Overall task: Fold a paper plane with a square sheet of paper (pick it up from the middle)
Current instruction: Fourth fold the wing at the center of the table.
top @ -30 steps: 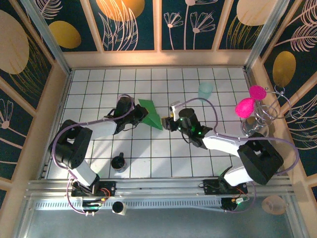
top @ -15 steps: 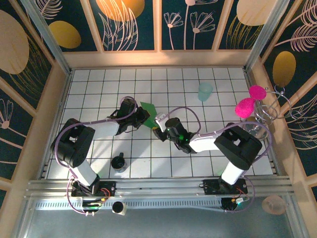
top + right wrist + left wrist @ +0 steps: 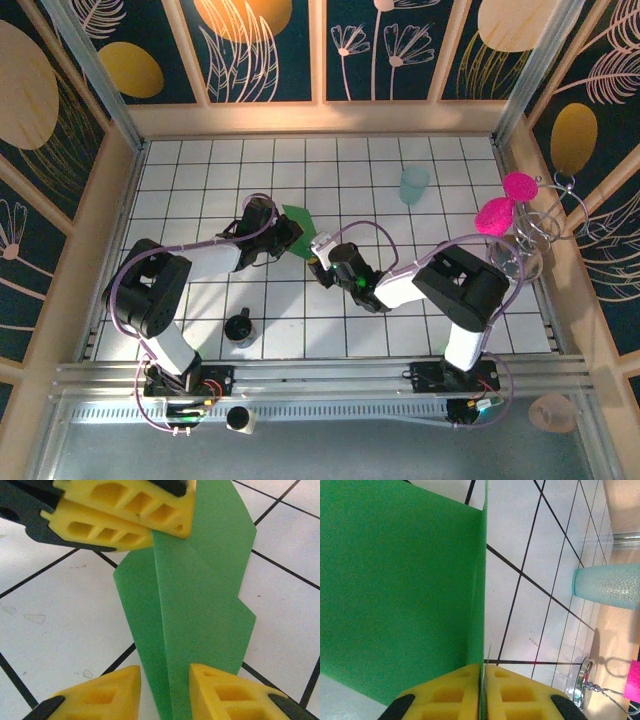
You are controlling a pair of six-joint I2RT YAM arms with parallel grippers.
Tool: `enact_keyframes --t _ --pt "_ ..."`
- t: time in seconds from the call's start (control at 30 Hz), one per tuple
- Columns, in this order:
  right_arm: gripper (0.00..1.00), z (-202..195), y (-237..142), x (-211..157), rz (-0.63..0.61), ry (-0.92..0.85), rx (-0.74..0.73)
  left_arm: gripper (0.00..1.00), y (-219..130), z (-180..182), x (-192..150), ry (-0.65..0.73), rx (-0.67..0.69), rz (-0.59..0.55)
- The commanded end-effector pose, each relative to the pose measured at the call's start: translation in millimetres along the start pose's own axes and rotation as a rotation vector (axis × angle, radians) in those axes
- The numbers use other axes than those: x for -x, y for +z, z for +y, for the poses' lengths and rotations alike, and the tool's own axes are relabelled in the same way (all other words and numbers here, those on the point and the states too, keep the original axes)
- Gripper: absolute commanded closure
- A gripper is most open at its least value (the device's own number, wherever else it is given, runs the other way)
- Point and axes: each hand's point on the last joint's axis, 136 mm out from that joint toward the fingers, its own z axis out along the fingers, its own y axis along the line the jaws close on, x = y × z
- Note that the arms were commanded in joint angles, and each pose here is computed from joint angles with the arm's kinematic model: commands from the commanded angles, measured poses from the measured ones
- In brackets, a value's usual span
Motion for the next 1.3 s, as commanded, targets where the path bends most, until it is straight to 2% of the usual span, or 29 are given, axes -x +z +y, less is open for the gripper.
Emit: enact_keyframes --t 0.0,0.23,0.43,0.83,0.97,1.13,1.17,1.27 --pt "0.7 -2.2 4.1 16.9 -0.06 -0.014 -0.035 0.87 2.4 -0.5 -3.6 -0.027 0.014 0.017" --pt "0.72 -2.7 4.8 17.0 -0.064 -0.015 -0.042 0.84 3.1 1.3 -5.1 -0.029 0.017 0.025" --pt "0.79 -3.6 2.5 12.9 -0.052 -0.033 -0.05 0.76 -0.3 -0.1 2.8 0.003 0.038 -0.003" --pt "0.85 -1.8 0.7 12.0 -0.051 -0.04 -0.037 0.66 7.3 9.9 7.4 0.021 0.047 0.025" --pt "0.87 -0.3 0.5 12.6 -0.053 -0.039 -0.028 0.59 7.1 8.3 5.6 0.052 0.035 0.045" --pt "0.91 1.2 -0.7 13.2 -0.05 -0.046 -0.019 0.46 0.0 7.9 10.2 0.103 0.028 0.048" --pt "0.92 2.2 -1.4 12.5 -0.046 -0.049 -0.012 0.43 -9.2 -5.2 13.4 0.128 -0.005 0.033" --pt "0.95 6.1 -3.7 11.3 -0.03 -0.054 0.013 0.37 -18.7 -12.9 13.8 0.172 -0.017 0.025"
